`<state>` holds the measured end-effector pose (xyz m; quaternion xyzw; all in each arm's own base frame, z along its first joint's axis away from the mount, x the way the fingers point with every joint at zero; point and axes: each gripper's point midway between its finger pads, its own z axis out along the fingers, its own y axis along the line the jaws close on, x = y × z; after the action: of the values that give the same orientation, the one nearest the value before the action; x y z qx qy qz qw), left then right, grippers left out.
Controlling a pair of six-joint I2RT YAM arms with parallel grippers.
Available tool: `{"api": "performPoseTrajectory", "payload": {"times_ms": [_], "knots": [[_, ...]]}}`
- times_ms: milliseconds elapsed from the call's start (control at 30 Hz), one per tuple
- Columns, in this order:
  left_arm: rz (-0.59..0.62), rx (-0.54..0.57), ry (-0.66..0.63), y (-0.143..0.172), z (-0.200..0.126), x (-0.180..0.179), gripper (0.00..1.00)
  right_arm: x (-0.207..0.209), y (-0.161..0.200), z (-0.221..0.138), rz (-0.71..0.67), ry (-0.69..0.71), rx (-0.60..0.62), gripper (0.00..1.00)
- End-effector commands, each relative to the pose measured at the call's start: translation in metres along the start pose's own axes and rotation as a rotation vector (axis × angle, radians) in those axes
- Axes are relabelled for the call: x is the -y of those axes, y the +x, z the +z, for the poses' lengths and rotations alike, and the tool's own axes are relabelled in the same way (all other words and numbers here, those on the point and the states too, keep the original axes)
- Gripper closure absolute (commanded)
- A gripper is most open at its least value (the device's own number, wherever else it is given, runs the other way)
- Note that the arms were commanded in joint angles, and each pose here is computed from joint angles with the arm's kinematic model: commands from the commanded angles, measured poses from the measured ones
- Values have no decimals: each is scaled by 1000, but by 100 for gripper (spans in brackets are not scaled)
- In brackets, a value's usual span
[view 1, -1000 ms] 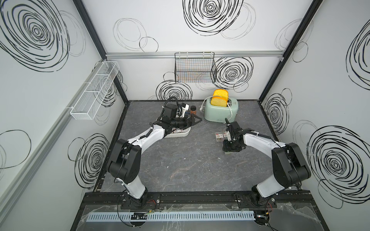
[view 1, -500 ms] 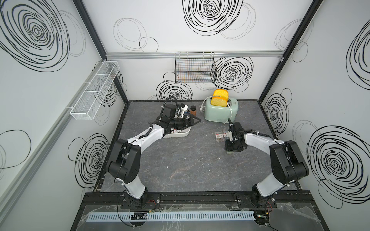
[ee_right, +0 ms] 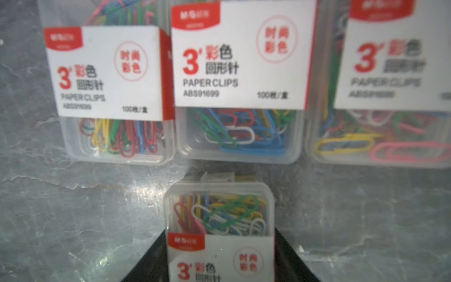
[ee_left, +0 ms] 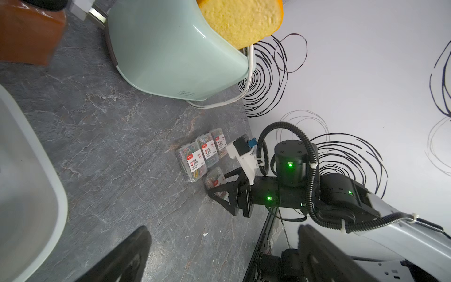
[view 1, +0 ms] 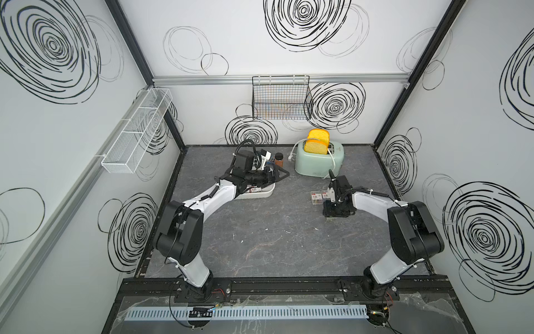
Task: Take the paper clips out of the storage box
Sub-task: Place the boxed paper clips at the center of the board.
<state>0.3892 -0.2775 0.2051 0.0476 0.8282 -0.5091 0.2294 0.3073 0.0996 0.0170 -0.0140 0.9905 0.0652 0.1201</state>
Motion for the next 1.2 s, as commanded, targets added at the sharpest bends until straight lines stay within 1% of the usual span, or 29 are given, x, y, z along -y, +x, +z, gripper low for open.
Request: {"api": "performPoseTrajectory", "payload": {"times_ms": [0, 133, 267, 400, 667, 733, 867, 1167], "knots": [[44, 32, 14, -14, -2, 8, 1, 1, 3, 6, 1, -10, -23, 36], [39, 32, 13, -13, -2, 7, 1, 0, 4, 2, -3, -14, -28, 29], [38, 34, 15, -12, -1, 7, 1, 1, 6, -1, -3, -11, -32, 29], [38, 35, 19, -12, -1, 8, 1, 5, 11, 0, -1, 10, -44, 32], [34, 36, 22, -13, 0, 8, 1, 13, 9, 8, 24, 32, -39, 47], [36, 36, 24, -14, 1, 9, 1, 13, 7, 8, 27, 27, -30, 49], [36, 35, 21, -13, 1, 8, 1, 11, 2, 10, 24, 14, -22, 50], [34, 38, 11, -14, 2, 6, 1, 8, 1, 14, 4, -7, -30, 47]]}}
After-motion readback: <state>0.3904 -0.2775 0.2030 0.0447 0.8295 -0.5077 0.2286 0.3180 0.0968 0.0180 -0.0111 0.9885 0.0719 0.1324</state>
